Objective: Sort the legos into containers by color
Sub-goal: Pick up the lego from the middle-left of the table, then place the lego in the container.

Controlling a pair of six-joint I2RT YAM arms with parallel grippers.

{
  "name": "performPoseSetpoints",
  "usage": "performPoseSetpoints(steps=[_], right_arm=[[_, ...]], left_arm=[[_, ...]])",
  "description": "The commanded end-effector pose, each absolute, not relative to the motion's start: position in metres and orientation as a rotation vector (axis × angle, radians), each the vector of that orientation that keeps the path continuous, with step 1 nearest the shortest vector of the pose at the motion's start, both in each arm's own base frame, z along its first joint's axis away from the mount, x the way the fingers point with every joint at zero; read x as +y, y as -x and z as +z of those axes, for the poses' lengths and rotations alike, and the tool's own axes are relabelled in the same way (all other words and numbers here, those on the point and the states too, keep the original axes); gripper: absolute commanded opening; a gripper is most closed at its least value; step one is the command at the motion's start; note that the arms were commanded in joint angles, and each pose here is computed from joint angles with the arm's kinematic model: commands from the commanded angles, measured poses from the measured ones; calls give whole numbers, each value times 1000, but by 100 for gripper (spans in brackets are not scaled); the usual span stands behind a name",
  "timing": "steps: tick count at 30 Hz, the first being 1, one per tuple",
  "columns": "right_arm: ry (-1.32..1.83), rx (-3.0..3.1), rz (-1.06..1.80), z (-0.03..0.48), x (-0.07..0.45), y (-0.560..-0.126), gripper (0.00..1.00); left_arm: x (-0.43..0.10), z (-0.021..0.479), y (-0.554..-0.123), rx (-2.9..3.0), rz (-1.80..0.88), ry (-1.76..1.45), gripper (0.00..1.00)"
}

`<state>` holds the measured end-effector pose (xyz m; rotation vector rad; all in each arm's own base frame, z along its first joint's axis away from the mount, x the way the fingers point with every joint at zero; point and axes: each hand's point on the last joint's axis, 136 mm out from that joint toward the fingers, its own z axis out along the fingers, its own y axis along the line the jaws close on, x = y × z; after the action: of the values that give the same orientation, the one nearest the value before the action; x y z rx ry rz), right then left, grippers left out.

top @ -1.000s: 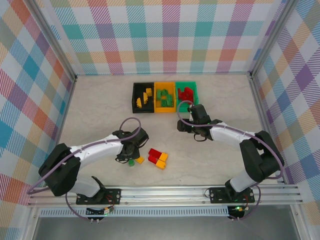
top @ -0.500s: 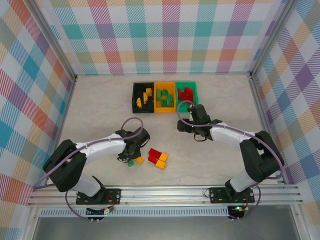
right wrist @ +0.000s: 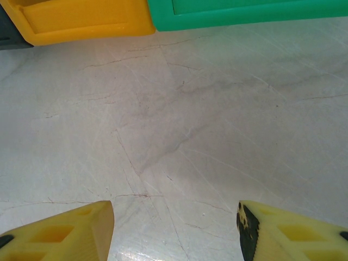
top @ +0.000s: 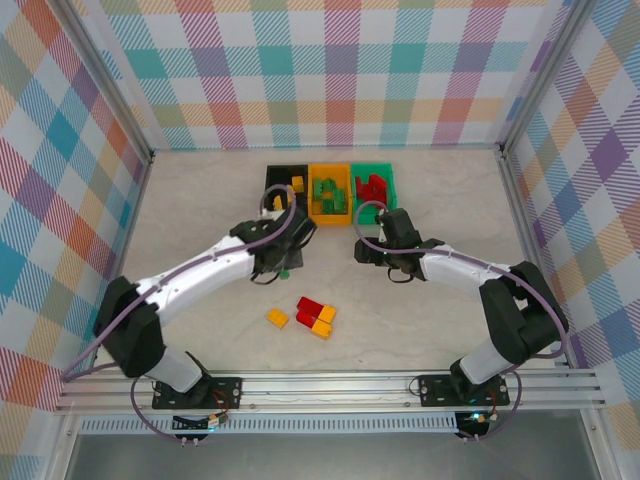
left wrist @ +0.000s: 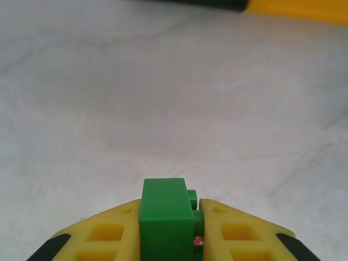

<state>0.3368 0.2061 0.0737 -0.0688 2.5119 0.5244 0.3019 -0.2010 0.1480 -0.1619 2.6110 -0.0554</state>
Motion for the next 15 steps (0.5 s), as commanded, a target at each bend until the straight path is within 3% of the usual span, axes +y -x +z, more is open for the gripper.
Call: performPoseSetpoints(steps=[1,8,15], right_arm=[[68,2450,554,91,210,-342,62],[65,2434,551,94,209,-342,62],[65,2428,557,96,209,-342,62]], left_arm=[[-222,154,-333,2603,-42,41,25],[-286,167,-412,2612,-158,-115,25],[-288,168,-484,2551,-87,-56,26]])
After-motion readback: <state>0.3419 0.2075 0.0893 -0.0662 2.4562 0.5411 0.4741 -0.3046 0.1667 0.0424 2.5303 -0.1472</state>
